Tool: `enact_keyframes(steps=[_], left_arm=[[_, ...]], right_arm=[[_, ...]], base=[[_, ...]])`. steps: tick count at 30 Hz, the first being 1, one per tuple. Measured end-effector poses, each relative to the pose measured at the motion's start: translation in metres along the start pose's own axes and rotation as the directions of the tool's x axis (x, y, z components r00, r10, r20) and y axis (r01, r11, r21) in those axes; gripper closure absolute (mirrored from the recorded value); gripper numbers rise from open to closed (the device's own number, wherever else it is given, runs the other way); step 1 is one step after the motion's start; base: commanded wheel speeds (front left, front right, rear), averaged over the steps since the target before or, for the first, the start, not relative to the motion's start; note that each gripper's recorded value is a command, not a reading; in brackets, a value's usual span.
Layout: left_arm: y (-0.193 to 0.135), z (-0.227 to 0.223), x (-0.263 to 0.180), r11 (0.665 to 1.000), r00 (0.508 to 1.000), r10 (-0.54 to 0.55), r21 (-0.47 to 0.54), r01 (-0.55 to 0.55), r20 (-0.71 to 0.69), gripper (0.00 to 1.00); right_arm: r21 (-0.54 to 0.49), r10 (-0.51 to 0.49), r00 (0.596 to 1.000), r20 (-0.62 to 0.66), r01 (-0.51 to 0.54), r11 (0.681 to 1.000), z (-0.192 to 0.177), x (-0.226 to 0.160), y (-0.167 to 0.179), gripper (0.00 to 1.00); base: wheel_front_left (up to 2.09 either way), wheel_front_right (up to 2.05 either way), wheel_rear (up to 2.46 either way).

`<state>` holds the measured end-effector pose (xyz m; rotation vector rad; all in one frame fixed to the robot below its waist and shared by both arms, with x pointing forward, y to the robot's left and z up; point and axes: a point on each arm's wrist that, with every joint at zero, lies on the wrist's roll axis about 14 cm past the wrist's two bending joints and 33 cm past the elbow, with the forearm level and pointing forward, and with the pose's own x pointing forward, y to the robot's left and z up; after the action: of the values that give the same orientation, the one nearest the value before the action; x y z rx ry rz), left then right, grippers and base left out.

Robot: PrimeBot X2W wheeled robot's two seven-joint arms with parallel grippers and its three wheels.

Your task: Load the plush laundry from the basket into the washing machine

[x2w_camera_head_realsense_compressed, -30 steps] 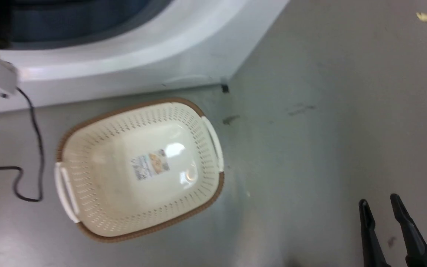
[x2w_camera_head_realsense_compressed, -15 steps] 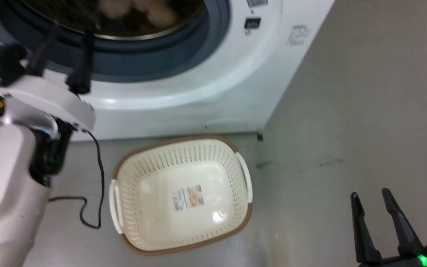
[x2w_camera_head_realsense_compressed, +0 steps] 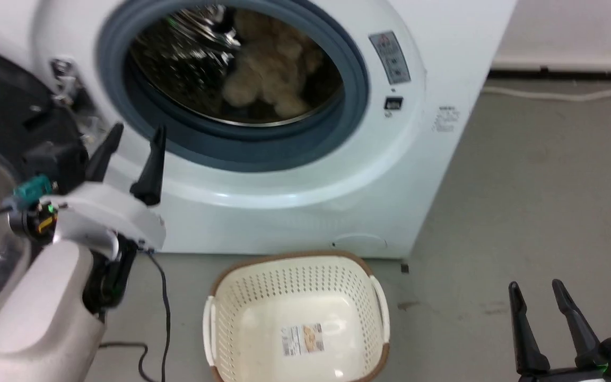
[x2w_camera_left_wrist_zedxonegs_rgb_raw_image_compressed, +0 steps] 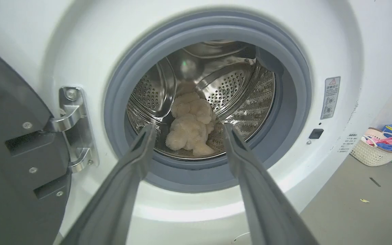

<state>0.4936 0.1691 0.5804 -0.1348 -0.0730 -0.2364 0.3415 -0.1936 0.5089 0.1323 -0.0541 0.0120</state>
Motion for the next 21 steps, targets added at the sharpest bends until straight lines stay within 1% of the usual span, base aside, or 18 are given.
enact_keyframes(steps=[8,9,11,12,16,21], left_arm=[[0.022,0.004,-0.051,0.996,0.995,0.094,-0.002,-0.094,0.029,0.0],[0.027,0.005,-0.069,0.992,0.991,0.128,-0.011,-0.128,0.04,0.0],[0.028,0.005,-0.075,0.99,0.989,0.139,-0.011,-0.138,0.044,0.0],[0.033,0.005,-0.087,0.986,0.985,0.165,-0.023,-0.164,0.05,0.0],[0.043,0.002,-0.108,0.978,0.976,0.21,-0.02,-0.209,0.05,0.0],[0.049,-0.002,-0.131,0.972,0.97,0.236,-0.015,-0.236,0.05,0.0]], right_arm=[[-0.006,0.026,0.999,0.035,-0.026,1.0,0.012,0.0,0.006,0.0],[-0.006,0.033,0.998,0.044,-0.033,0.999,0.015,-0.001,0.008,0.0],[-0.005,0.037,0.998,0.047,-0.037,0.999,0.016,-0.002,0.009,0.0],[-0.003,0.042,0.998,0.052,-0.042,0.999,0.018,-0.002,0.01,0.0],[0.008,0.045,0.997,0.06,-0.046,0.999,0.018,-0.004,0.012,0.0],[0.015,0.045,0.998,0.051,-0.046,0.999,0.014,-0.008,0.012,0.0]], base=[[0.0,0.0,0.0],[0.0,0.0,0.0],[0.0,0.0,0.0],[0.0,0.0,0.0],[0.0,0.0,0.0],[0.0,0.0,0.0]])
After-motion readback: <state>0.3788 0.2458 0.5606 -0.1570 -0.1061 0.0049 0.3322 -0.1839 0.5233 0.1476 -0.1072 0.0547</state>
